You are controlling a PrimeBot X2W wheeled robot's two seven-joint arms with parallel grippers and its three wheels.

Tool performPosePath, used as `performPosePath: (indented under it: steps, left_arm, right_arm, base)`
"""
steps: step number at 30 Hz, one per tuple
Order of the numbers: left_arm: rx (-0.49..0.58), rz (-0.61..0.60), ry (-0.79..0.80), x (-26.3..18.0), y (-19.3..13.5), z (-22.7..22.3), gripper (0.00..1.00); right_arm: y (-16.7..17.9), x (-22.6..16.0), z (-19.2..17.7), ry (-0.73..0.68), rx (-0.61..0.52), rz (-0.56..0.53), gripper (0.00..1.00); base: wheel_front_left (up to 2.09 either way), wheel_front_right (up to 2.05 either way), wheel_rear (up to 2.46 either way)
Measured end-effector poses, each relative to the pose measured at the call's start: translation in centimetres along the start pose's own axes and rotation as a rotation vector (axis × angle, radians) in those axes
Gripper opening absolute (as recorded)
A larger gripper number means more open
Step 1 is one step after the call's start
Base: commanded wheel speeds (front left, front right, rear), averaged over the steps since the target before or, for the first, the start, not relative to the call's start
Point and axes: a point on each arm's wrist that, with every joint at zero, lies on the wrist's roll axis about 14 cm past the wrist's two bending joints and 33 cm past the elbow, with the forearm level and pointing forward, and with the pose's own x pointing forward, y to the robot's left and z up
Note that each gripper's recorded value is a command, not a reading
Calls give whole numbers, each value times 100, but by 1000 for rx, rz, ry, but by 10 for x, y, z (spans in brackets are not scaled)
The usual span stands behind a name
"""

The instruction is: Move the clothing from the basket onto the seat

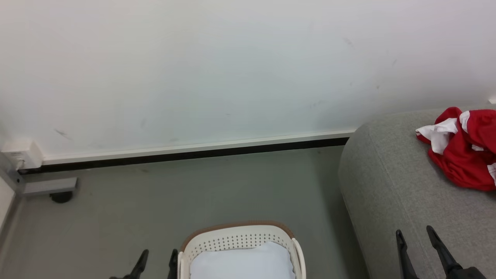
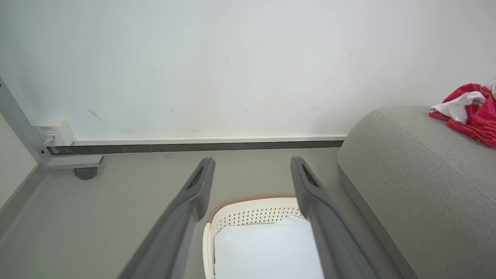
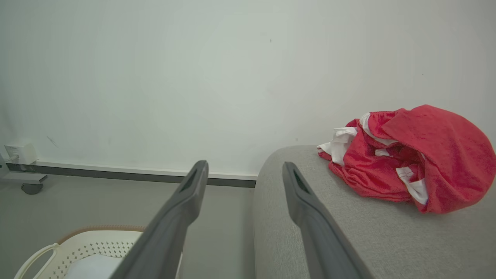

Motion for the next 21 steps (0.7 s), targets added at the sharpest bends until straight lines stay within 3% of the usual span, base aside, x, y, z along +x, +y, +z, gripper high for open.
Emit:
performPosePath:
  steps: [9,10,16,21]
  left_arm:
    - [-5,130,-41,-24,38,9,100]
    - [-14,134,-42,-25,39,9,0]
    - [-35,139,26,-33,33,-14,0]
    - [-126,161,58,-33,38,-20,0]
  right_arm:
    - [27,-1,-9,26,48,77,100]
    - [29,-2,-10,29,51,81,0]
    - [31,-11,-31,97,72,76,0]
    - [27,-12,-36,123,160,44,0]
  base:
    - [0,0,0]
    - [0,0,0]
    - [0,0,0]
    - [0,0,0]
